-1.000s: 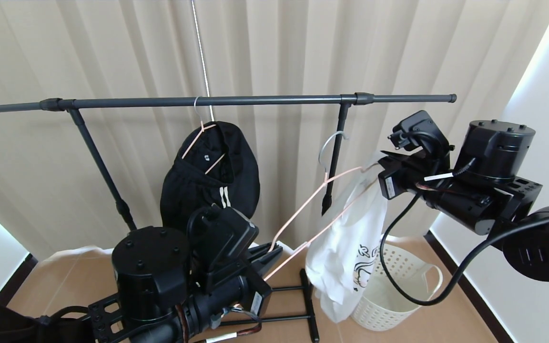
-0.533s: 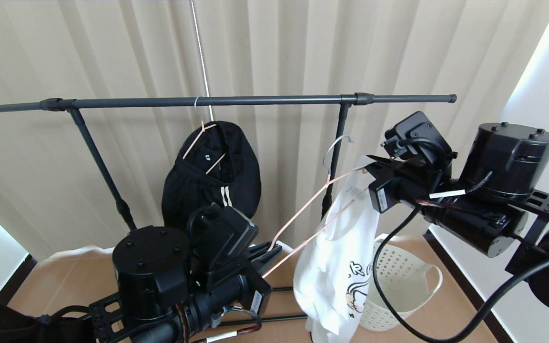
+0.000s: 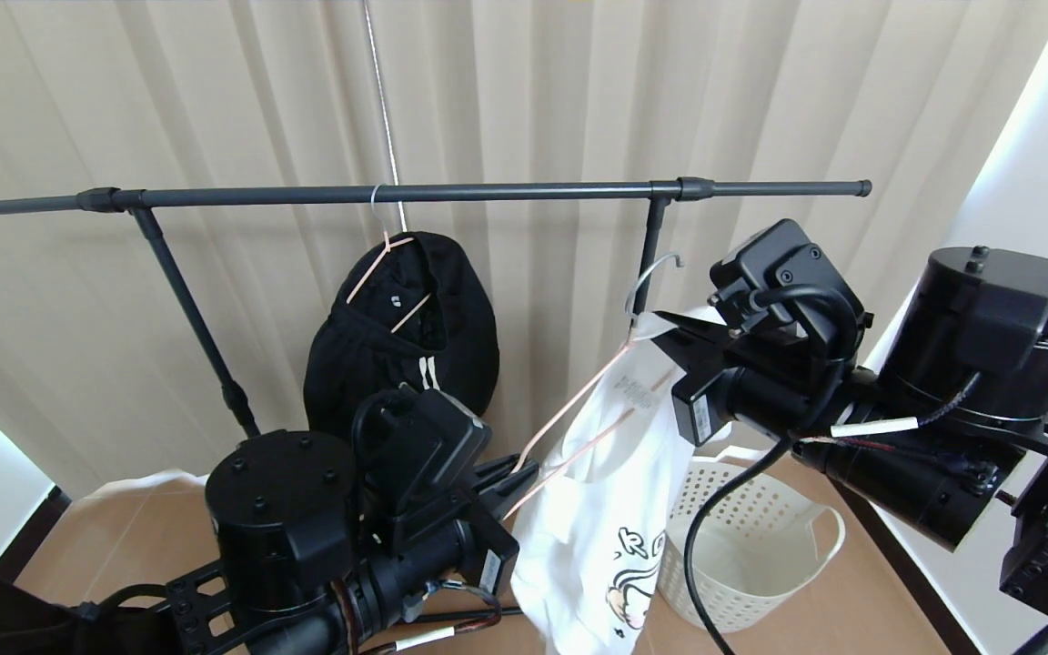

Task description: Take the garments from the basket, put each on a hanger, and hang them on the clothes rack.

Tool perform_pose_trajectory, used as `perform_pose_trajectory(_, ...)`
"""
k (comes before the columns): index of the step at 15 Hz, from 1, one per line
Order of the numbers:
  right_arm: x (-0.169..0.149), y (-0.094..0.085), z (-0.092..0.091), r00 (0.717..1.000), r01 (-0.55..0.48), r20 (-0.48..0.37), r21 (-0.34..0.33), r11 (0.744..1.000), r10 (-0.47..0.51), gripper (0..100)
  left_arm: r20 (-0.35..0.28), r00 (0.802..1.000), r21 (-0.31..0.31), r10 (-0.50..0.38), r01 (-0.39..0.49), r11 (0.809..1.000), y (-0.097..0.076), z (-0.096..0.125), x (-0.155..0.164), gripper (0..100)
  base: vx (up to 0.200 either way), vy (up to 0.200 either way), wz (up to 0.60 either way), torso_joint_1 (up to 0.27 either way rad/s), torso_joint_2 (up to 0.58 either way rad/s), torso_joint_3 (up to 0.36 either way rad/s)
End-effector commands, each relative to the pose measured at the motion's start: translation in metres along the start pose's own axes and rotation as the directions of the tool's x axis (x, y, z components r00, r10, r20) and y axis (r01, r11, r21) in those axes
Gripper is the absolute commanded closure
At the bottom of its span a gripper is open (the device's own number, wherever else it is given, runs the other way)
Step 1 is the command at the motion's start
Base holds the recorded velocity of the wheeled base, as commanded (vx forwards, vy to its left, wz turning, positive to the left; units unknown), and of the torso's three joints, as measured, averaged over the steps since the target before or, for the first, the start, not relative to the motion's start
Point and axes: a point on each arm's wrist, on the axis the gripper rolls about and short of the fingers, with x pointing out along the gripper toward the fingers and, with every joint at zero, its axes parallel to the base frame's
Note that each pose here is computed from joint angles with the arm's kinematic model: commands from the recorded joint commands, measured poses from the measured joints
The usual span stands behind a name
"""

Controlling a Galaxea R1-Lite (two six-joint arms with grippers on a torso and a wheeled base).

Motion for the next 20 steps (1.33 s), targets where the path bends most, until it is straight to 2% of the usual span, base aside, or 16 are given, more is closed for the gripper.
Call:
perform_pose_trajectory(1, -0.003, 0.006, 0.004, 1.0, -0.023, 0.017, 0.006, 1.0, 0.022, 100, 0.001, 1.0, -0.002, 0.001, -0.001, 1.0, 0.0, 0.0, 0.0, 100, 0.0, 0.0, 0.0, 0.0, 0.0, 0.0)
perform_pose_trajectory(5, -0.004, 0.004, 0.007, 1.0, -0.001, 0.025, 0.01, 1.0, 0.0, 100, 0.054, 0.998, -0.006, 0.009, -0.009, 1.0, 0.001, 0.005, -0.002, 100, 0.0, 0.0, 0.0, 0.0, 0.0, 0.0)
perform_pose_trajectory(6, -0.005, 0.004, 0.007, 1.0, 0.004, 0.025, 0.01, 1.0, -0.004, 0, 0.057, 0.998, -0.007, 0.011, -0.01, 1.0, 0.001, 0.005, -0.002, 100, 0.0, 0.0, 0.0, 0.0, 0.0, 0.0)
perform_pose_trajectory(13, -0.009, -0.005, 0.011, 0.999, 0.036, 0.034, 0.013, 0.999, -0.036, 0, 0.068, 0.997, -0.012, 0.026, -0.025, 1.0, 0.006, 0.007, -0.003, 100, 0.0, 0.0, 0.0, 0.0, 0.0, 0.0)
perform_pose_trajectory(17, -0.01, -0.011, 0.013, 0.998, 0.057, 0.04, 0.016, 0.998, -0.057, 0, 0.114, 0.992, -0.02, 0.058, -0.056, 0.998, 0.013, 0.009, -0.007, 100, 0.0, 0.0, 0.0, 0.0, 0.0, 0.0)
perform_pose_trajectory(20, -0.008, -0.015, 0.013, 0.997, 0.072, 0.041, 0.019, 0.997, -0.072, 0, 0.111, 0.992, -0.02, 0.058, -0.056, 0.998, 0.012, 0.006, -0.011, 100, 0.0, 0.0, 0.0, 0.0, 0.0, 0.0)
